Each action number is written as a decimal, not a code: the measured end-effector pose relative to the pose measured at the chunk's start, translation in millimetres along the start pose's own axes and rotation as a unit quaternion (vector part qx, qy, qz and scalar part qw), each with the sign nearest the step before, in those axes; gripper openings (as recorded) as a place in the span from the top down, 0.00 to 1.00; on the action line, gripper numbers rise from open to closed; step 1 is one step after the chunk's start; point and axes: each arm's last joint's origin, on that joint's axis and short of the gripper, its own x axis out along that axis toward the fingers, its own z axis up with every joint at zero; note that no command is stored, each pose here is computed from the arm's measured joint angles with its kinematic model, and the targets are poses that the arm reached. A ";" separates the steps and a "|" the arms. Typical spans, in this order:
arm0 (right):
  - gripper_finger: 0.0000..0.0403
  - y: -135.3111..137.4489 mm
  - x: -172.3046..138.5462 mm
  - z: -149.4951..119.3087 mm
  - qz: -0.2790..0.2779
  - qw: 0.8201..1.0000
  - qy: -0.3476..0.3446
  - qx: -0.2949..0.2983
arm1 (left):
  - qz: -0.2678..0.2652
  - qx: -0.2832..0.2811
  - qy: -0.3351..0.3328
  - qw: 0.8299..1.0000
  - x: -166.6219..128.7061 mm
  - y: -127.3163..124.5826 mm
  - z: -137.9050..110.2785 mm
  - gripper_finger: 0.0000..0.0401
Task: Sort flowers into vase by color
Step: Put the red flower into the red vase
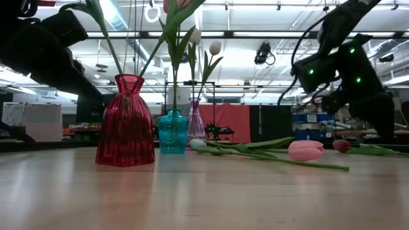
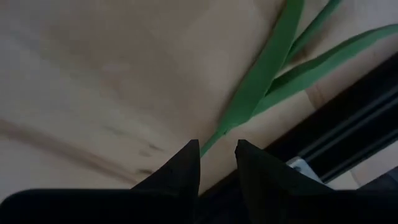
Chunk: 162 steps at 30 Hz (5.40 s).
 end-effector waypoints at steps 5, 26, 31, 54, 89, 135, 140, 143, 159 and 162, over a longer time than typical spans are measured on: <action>0.70 -7.9 11.8 12.3 -0.004 0.999 0.044 -0.022 | -0.017 -0.013 -0.006 1.000 0.0 -2.3 2.6 0.48; 0.63 -10.0 44.9 36.7 0.032 0.989 0.145 -0.006 | -0.060 0.012 0.065 0.996 -4.5 -0.4 -2.1 0.48; 0.79 -9.3 46.1 36.8 0.041 0.988 0.146 -0.017 | -0.025 0.004 0.056 0.998 -13.0 9.4 1.1 0.48; 0.99 7.7 -16.8 12.2 0.189 0.971 -0.072 -0.130 | 0.179 0.020 -0.141 0.973 -35.2 33.2 28.8 0.48; 0.99 21.1 -143.8 -6.1 0.279 0.783 -0.523 -0.188 | 0.166 0.013 -0.065 0.984 -10.5 61.8 102.4 0.48; 0.99 120.6 -270.3 -41.1 0.313 0.570 -0.666 -0.366 | -0.125 0.076 -0.193 0.970 -7.7 -59.6 241.5 0.48; 0.99 122.4 -277.4 -42.1 0.295 0.560 -0.682 -0.368 | -0.126 0.061 -0.199 0.970 -7.9 -59.4 245.6 0.48; 0.99 123.5 -278.9 -41.5 0.290 0.550 -0.689 -0.372 | -0.123 0.057 -0.199 0.971 -6.4 -57.3 246.5 0.48; 0.99 121.9 -285.6 -40.6 0.264 0.524 -0.725 -0.360 | -0.112 0.033 -0.213 0.970 0.7 -49.0 252.8 0.77; 0.98 121.8 -285.3 -40.4 0.262 0.526 -0.725 -0.359 | -0.123 0.046 -0.218 0.967 0.2 -49.8 253.5 0.91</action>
